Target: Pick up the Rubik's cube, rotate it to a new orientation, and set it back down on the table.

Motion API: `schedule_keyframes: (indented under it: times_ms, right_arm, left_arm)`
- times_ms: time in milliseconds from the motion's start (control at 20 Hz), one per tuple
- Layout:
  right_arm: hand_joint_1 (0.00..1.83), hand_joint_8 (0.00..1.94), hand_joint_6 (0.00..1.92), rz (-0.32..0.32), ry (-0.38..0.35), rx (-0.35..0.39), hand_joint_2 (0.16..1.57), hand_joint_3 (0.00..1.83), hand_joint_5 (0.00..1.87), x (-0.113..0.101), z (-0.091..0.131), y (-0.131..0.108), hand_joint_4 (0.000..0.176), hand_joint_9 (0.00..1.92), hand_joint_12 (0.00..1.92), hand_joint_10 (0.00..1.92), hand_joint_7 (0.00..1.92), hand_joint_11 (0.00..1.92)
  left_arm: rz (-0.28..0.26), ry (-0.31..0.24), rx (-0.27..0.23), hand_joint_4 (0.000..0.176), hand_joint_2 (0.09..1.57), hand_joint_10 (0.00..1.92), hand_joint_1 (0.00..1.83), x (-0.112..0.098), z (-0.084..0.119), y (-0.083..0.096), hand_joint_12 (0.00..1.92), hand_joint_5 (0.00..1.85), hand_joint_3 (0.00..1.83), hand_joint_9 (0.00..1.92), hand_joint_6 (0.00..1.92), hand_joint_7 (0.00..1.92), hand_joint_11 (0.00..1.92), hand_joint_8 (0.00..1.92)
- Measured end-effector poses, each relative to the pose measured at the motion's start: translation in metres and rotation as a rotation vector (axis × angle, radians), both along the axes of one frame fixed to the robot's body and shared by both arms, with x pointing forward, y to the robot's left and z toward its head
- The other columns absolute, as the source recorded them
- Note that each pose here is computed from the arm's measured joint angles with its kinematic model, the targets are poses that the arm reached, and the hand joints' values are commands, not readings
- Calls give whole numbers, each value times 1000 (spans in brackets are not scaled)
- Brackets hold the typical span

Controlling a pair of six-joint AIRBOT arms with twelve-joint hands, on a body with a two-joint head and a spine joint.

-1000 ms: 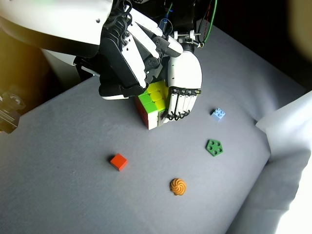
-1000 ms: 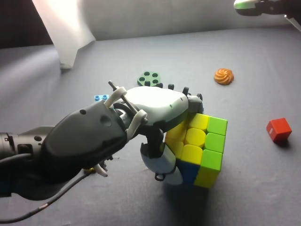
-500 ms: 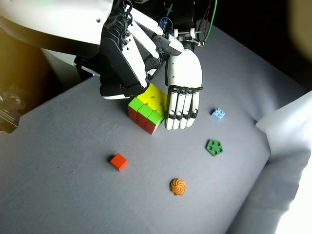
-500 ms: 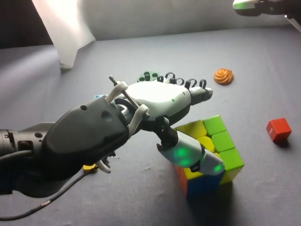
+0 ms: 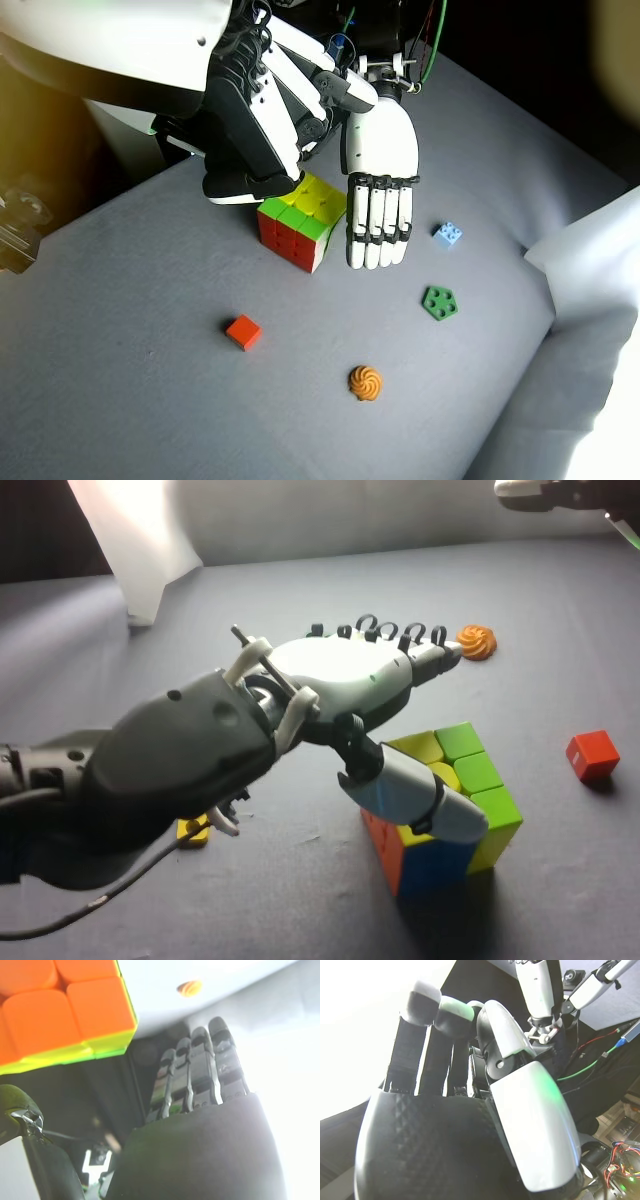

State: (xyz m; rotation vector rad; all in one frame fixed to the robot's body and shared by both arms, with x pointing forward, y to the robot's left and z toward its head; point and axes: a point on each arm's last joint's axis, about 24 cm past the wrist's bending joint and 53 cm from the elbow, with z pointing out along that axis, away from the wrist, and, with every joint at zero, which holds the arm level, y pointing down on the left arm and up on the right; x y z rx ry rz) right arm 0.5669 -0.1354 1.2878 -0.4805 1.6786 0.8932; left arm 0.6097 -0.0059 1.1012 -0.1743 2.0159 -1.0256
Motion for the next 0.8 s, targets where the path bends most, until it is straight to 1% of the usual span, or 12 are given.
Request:
schedule_keyframes:
  times_ms: [50, 150, 200, 250, 350, 400, 500, 600, 650, 700, 750, 800]
  right_arm:
    - [1285, 1667, 11, 0, 0, 0, 1403, 0, 183, 0, 0, 0, 35, 982, 1921, 1921, 628, 903]
    - [1285, 1653, 4, -3, 0, 0, 1400, 0, 147, 0, 0, -1, 49, 981, 1921, 1921, 637, 903]
    - [1285, 1653, 4, -2, 0, 0, 1400, 0, 147, 0, 0, -1, 49, 981, 1921, 1921, 637, 903]
    - [1282, 1661, 8, -2, 0, 1, 1404, 0, 164, 0, 0, -1, 44, 950, 1921, 1921, 629, 874]
    - [1275, 1694, 2, -2, 0, 0, 1418, 0, 145, 0, 0, -1, 29, 958, 1921, 1921, 609, 900]
    - [1275, 1694, 2, -2, 0, 0, 1418, 0, 145, 0, 0, -1, 29, 958, 1921, 1921, 609, 900]
    - [1283, 1662, 5, -2, 0, 0, 1403, 0, 157, 0, 0, -1, 36, 978, 1921, 1921, 631, 929]
    - [1278, 1675, 4, -2, -1, 0, 1410, 0, 140, 0, 0, -1, 30, 990, 1921, 1921, 624, 931]
    - [1284, 1665, 1, -2, 0, 1, 1393, 0, 149, 0, 0, -1, 22, 1031, 1921, 1921, 696, 968]
    - [1281, 1669, 3, -2, 0, 0, 1404, 0, 133, 0, 0, -1, 24, 1014, 1921, 1921, 642, 946]
    - [1281, 1669, 3, -2, 0, 0, 1404, 0, 133, 0, 0, -1, 24, 1014, 1921, 1921, 642, 946]
    - [1282, 1657, 7, -2, -1, 0, 1402, 0, 145, 0, 0, -1, 10, 1021, 1921, 1921, 636, 965]
  left_arm:
    - [6, -10, -5, 0, 819, 1, 515, 2, 7, 2, 210, 46, 3, 96, 4, 82, 0, 2]
    - [9, -35, 2, 0, 820, 2, 471, 6, 20, 7, 166, 51, 1, 75, 7, 63, 6, 2]
    - [1, -44, 11, 0, 820, 2, 471, 6, 24, 8, 166, 51, 1, 75, 7, 63, 6, 2]
    - [-2, -49, 13, 0, 818, 0, 479, 8, 28, 10, 244, 77, 0, 106, 7, 96, 0, 1]
    - [-25, -62, 21, 0, 833, 2, 420, 5, 38, 13, 188, 54, 4, 75, 0, 67, 0, 0]
    - [-30, -62, 22, 0, 833, 2, 420, 4, 41, 15, 188, 54, 4, 75, 0, 67, 0, 0]
    - [-33, -79, 37, 0, 836, 3, 448, 2, 52, 24, 176, 57, 4, 71, 2, 66, 5, 2]
    - [-28, -99, 69, 0, 832, 0, 397, 6, 62, 38, 182, 44, 2, 65, 0, 56, 5, 0]
    - [-18, -109, 87, 0, 835, 1, 384, 8, 66, 47, 176, 29, 2, 55, 4, 44, 0, 2]
    - [-10, -112, 93, 0, 863, 0, 334, 8, 68, 53, 73, 5, 11, 11, 0, 8, 0, 0]
    - [-6, -110, 94, 0, 863, 0, 334, 7, 70, 56, 73, 5, 11, 11, 0, 8, 0, 0]
    - [-9, -108, 99, 0, 839, 1, 360, 5, 71, 57, 77, 36, 1, 56, 0, 51, 33, 0]
